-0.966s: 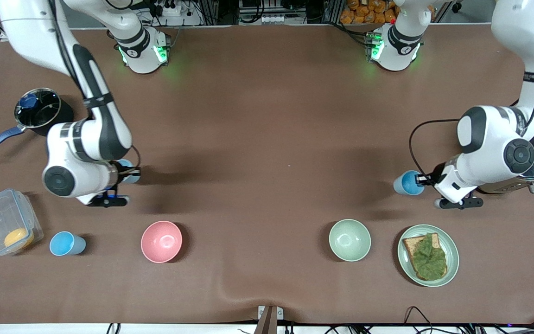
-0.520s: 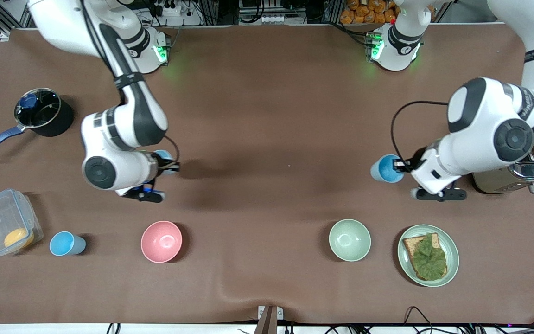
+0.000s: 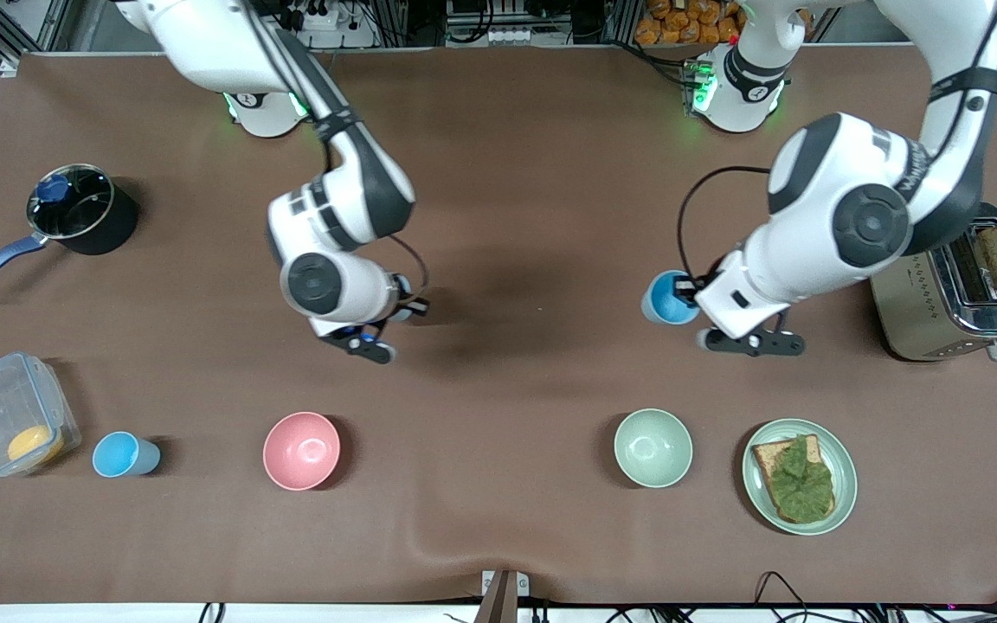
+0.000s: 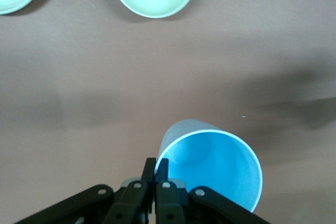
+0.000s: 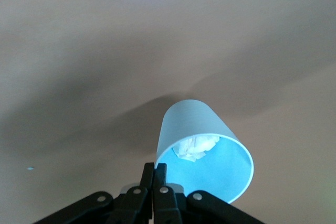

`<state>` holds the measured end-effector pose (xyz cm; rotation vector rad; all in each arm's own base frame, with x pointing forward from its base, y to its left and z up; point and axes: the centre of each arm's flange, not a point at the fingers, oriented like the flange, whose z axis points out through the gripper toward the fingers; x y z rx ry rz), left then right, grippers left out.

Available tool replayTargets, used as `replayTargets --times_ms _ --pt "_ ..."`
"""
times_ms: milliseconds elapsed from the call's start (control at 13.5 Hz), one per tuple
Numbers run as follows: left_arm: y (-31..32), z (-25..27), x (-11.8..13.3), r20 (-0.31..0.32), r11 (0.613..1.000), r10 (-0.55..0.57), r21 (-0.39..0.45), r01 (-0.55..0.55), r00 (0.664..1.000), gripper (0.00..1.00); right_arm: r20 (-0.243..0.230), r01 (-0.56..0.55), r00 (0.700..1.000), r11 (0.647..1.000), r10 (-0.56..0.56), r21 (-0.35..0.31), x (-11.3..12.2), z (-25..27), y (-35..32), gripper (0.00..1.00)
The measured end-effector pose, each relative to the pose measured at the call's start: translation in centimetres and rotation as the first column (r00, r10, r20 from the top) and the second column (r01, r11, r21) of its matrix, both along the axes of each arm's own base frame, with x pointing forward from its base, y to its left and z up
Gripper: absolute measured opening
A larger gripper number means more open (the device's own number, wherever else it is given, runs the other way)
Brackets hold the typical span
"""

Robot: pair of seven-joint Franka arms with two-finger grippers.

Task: Stack blue cups with both arms
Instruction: 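Set the right cup down mid-table while the left gripper carries its cup, then withdraw the right arm while the left gripper moves above the placed cup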

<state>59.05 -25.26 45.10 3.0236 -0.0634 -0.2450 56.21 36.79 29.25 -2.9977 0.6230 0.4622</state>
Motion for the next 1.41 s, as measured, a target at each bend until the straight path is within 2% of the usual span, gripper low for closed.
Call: replayTargets --times_ms 223,446,520,743,818,966,1189,1412 --pt "-1.8 1.0 -0.8 -0.014 1.0 0.009 0.012 -0.009 1.0 0.03 0.05 0.054 0.997 0.999 -0.053 -0.004 -0.6 -1.9 3.3 0.02" --pt "-2.0 2.1 -0.9 -0.017 1.0 0.009 0.014 -0.009 1.0 0.03 0.061 0.057 0.996 0.998 -0.057 -0.009 -1.5 -3.4 5.1 0.02" --pt "-2.2 2.1 -1.0 -0.018 1.0 0.006 0.015 -0.006 1.0 0.03 0.062 0.058 0.996 0.998 -0.057 -0.008 -1.5 -3.4 5.2 0.06" --pt "-3.0 1.8 -1.3 -0.023 1.0 -0.005 0.016 0.006 1.0 0.03 0.078 0.063 0.995 0.998 -0.063 0.002 -0.6 -1.8 5.2 0.38" --pt "-3.1 1.7 -1.3 -0.025 1.0 -0.006 0.016 0.007 1.0 0.03 0.065 0.065 0.996 0.998 -0.065 -0.004 0.0 -0.6 4.7 0.47" --pt "-3.1 1.7 -1.3 -0.025 1.0 -0.007 0.016 0.007 1.0 0.03 0.02 0.056 0.998 0.998 -0.056 -0.013 2.0 2.6 1.9 0.68" --pt "-4.2 1.7 -1.9 -0.031 0.999 0.037 0.028 -0.036 0.999 0.03 -0.063 -0.074 0.995 0.997 0.075 0.03 5.0 7.1 -6.8 0.99" --pt "-8.5 1.7 -4.2 -0.039 0.995 0.088 0.051 -0.086 0.995 0.03 -0.084 -0.224 0.97 0.973 0.228 0.056 7.2 9.4 -16.9 1.0"
